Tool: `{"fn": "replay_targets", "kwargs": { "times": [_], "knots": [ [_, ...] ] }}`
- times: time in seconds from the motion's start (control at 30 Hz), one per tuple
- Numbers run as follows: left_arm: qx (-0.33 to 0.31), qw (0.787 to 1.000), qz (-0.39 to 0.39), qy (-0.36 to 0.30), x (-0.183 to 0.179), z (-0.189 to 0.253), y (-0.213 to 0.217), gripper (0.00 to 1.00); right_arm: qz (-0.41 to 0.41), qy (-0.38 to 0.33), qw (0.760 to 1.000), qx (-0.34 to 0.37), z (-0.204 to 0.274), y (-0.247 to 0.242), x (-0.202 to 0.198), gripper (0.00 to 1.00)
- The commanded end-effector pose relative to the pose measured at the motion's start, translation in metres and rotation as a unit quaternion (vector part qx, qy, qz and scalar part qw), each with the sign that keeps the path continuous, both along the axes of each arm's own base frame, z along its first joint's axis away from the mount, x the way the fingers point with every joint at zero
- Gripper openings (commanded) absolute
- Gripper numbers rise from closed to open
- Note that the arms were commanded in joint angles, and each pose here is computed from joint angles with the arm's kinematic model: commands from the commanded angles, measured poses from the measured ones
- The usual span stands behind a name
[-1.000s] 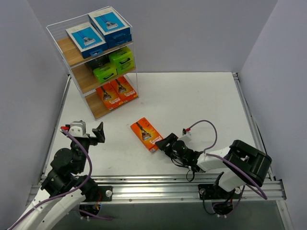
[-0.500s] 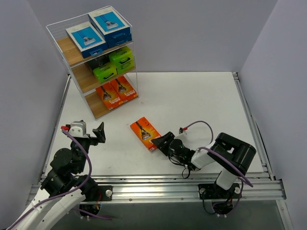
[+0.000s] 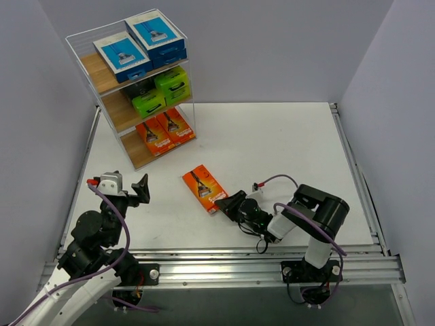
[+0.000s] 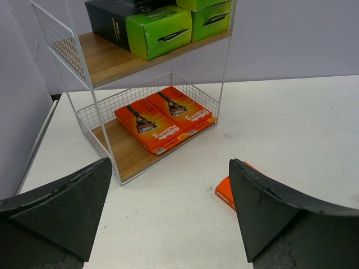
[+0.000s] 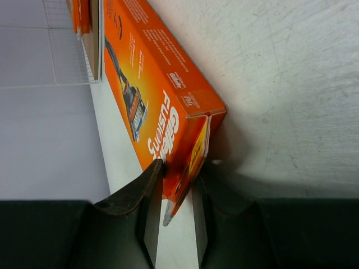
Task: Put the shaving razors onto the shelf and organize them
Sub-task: Grab a shaving razor with the right arm, then place the shaving razor onto shelf
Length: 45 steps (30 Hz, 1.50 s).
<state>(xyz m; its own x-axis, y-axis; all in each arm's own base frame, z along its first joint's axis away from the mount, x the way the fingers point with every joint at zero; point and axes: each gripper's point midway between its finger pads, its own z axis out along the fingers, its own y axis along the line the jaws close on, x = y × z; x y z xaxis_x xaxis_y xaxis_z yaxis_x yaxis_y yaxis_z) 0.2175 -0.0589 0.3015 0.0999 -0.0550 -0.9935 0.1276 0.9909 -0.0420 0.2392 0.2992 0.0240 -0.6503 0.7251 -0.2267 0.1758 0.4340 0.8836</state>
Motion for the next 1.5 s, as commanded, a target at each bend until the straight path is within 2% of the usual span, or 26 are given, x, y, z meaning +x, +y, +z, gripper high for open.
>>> {"fn": "replay_targets", "kwargs": {
  "times": [0.0,0.1,0.23,0.4,1.47],
  "knots": [
    [-0.021,1.000,-0.013,-0.020,-0.005,0.020,-0.001,0.94,0.008,-0.006,1.000,0.012,-0.002,0.003,0.001,0.20],
    [-0.021,1.000,-0.014,-0.019,-0.005,0.020,-0.002,0.94,0.014,-0.005,1.000,0.024,-0.005,0.006,-0.001,0.17],
    [-0.023,0.999,-0.012,-0.021,-0.006,0.021,-0.001,0.94,0.014,-0.004,0.999,0.033,-0.008,0.006,-0.002,0.06],
    [-0.021,0.999,-0.014,-0.019,-0.005,0.020,-0.002,0.94,0.011,-0.008,0.999,0.033,-0.005,0.004,-0.001,0.00],
    [-0.030,0.999,0.002,-0.031,-0.009,0.025,0.008,0.94,0.032,-0.076,0.995,0.053,0.092,0.062,0.057,0.00]
  ]
}}
